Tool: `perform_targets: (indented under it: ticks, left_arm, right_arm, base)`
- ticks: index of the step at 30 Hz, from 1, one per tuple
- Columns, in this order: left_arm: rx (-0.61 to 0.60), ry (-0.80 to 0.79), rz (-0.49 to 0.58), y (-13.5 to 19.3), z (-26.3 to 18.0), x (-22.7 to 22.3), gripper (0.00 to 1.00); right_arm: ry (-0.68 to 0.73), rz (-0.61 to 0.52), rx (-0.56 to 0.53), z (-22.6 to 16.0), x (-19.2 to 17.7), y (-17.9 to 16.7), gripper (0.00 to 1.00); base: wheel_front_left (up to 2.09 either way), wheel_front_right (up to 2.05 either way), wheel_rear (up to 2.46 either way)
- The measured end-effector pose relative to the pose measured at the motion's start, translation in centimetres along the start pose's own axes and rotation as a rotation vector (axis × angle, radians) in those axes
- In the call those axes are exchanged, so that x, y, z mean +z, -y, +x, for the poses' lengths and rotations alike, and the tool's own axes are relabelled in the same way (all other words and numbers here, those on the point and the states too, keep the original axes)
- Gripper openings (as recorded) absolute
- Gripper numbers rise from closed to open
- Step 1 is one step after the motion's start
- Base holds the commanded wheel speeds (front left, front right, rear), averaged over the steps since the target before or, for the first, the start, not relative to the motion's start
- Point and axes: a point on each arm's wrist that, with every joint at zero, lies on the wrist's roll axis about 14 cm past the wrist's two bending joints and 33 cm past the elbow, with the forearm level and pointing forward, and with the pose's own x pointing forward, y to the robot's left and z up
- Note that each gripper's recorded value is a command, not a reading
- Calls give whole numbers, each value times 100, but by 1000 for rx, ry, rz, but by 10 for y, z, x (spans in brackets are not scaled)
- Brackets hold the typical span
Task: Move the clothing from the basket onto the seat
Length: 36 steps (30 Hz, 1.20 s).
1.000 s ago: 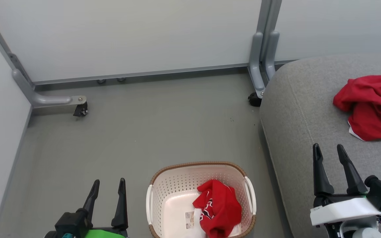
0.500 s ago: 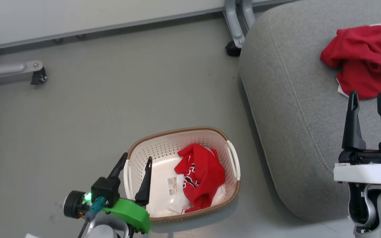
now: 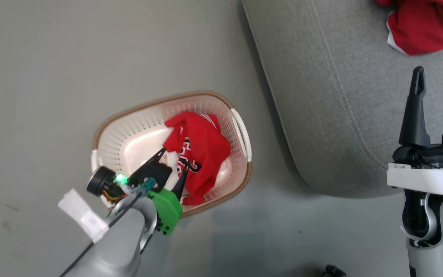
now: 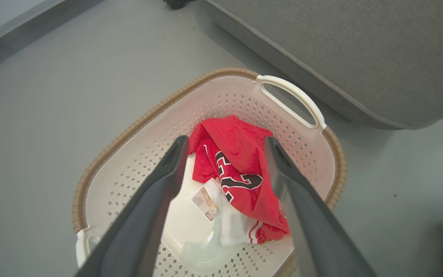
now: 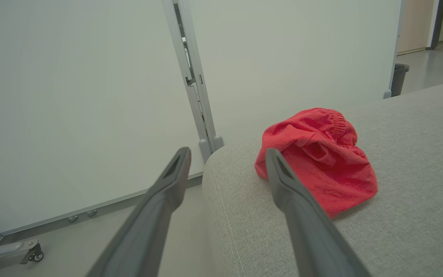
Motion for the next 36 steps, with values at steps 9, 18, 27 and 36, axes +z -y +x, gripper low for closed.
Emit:
perform_targets:
  ticks: [9,18,27,36]
  left_arm:
    - [-204,-208,-3,35,56,-63,100]
    - [-218,-375,-106,30,89,-117,100]
    - [-163,-495,-161,18,119,-149,100]
    - [-109,-638,-91,11,131,-175,100]
  right_arm:
    - [-139,-4,-40,5,-61,16,100]
    - [-255,18,-93,-2,-108,32,100]
    - [-335,21,-136,-14,-134,45,100]
    - [-389,16,-159,-24,-149,51,100]
  base:
    - [0,0,0]
    - [0,0,0]
    - [0,0,0]
    - [0,0,0]
